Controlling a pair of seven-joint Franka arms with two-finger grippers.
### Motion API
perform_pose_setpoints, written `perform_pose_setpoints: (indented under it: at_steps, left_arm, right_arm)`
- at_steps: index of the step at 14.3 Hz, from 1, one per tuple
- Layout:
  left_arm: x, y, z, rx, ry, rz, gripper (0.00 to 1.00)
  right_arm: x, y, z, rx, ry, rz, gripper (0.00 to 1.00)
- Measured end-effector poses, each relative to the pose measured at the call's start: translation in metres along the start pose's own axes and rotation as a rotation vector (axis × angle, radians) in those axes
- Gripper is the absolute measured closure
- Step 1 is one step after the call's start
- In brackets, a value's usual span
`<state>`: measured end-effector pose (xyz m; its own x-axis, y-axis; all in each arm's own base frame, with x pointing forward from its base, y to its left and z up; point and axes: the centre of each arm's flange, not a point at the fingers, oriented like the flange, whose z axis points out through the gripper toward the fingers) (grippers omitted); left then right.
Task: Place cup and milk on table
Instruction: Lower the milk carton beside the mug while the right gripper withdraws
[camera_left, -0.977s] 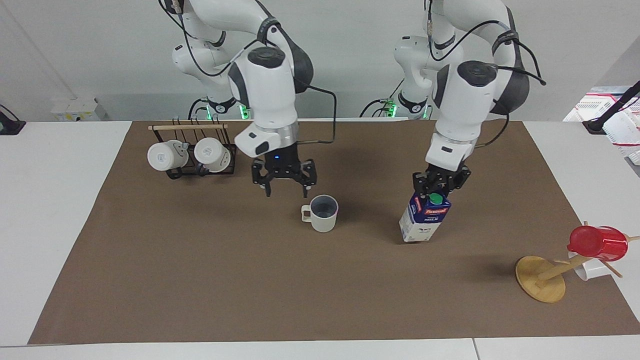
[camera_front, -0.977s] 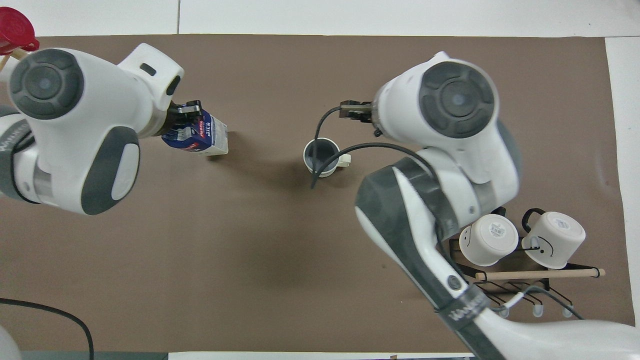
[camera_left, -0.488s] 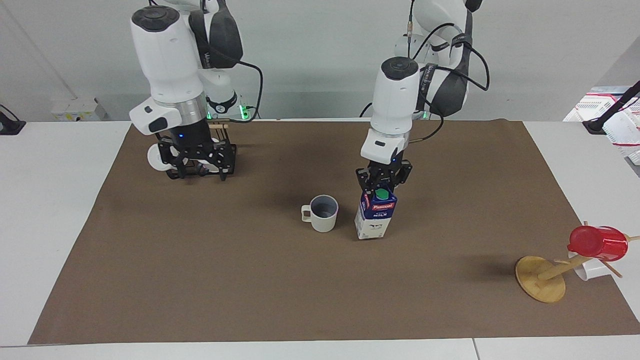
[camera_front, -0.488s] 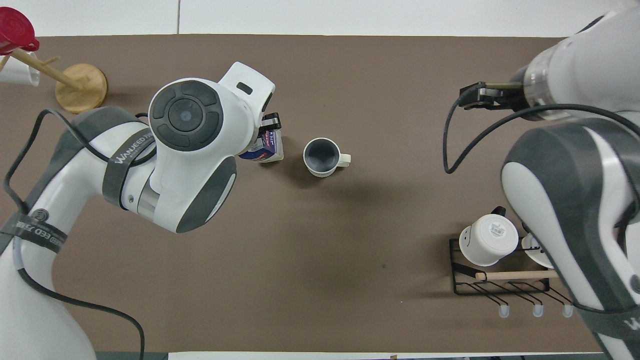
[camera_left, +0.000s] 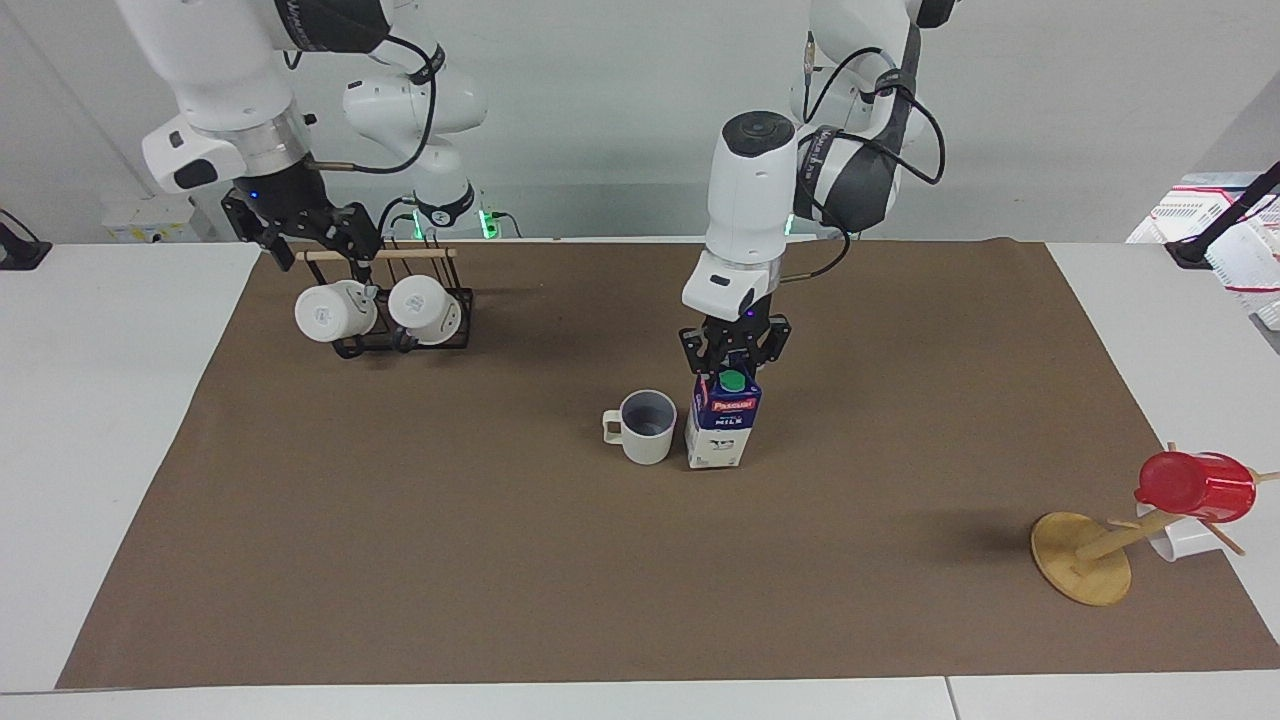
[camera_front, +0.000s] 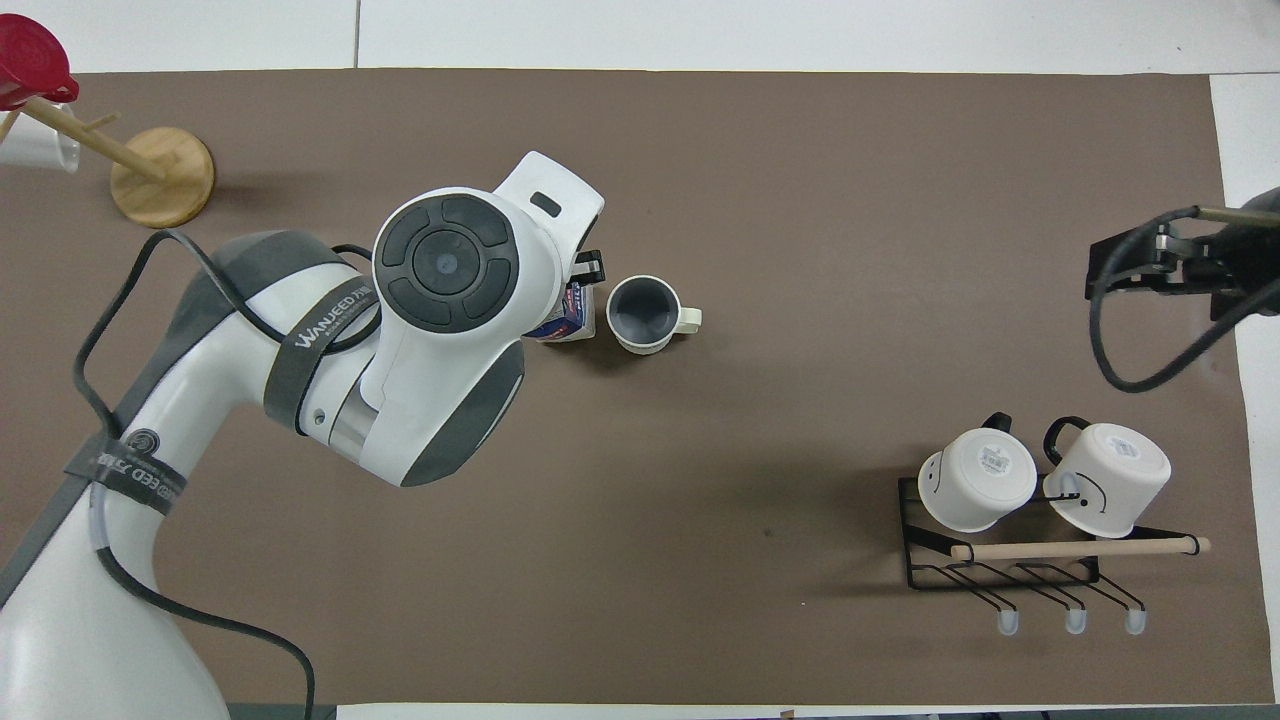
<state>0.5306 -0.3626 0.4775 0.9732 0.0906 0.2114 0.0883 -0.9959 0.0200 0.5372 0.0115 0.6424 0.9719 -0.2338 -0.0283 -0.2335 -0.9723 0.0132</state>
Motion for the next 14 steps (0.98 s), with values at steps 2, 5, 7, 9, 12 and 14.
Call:
perform_pose_setpoints:
  at_steps: [2, 5, 7, 9, 12, 14]
  left_arm:
    - [-0.003, 0.002, 0.002, 0.004, -0.005, 0.005, 0.47]
    - [-0.008, 0.004, 0.006, 0.009, -0.014, 0.013, 0.47]
    - [-0.012, 0.007, 0.009, 0.012, -0.019, 0.021, 0.47]
    - [-0.013, 0.007, 0.01, 0.013, -0.02, 0.021, 0.48]
    - [-0.013, 0.007, 0.01, 0.012, -0.019, 0.022, 0.28]
    - [-0.013, 0.008, 0.01, 0.012, -0.019, 0.022, 0.07]
  right_arm:
    - [0.001, 0.014, -0.001, 0.01, -0.014, 0.016, 0.0]
    - [0.005, 0.021, 0.005, 0.009, -0.026, 0.011, 0.0]
    - [0.005, 0.022, 0.009, 0.006, -0.035, 0.01, 0.0]
    - [0.005, 0.022, 0.012, 0.003, -0.039, 0.01, 0.0]
    - [0.005, 0.022, 0.012, 0.003, -0.038, 0.01, 0.0]
    - [0.004, 0.023, 0.011, 0.002, -0.036, 0.005, 0.0]
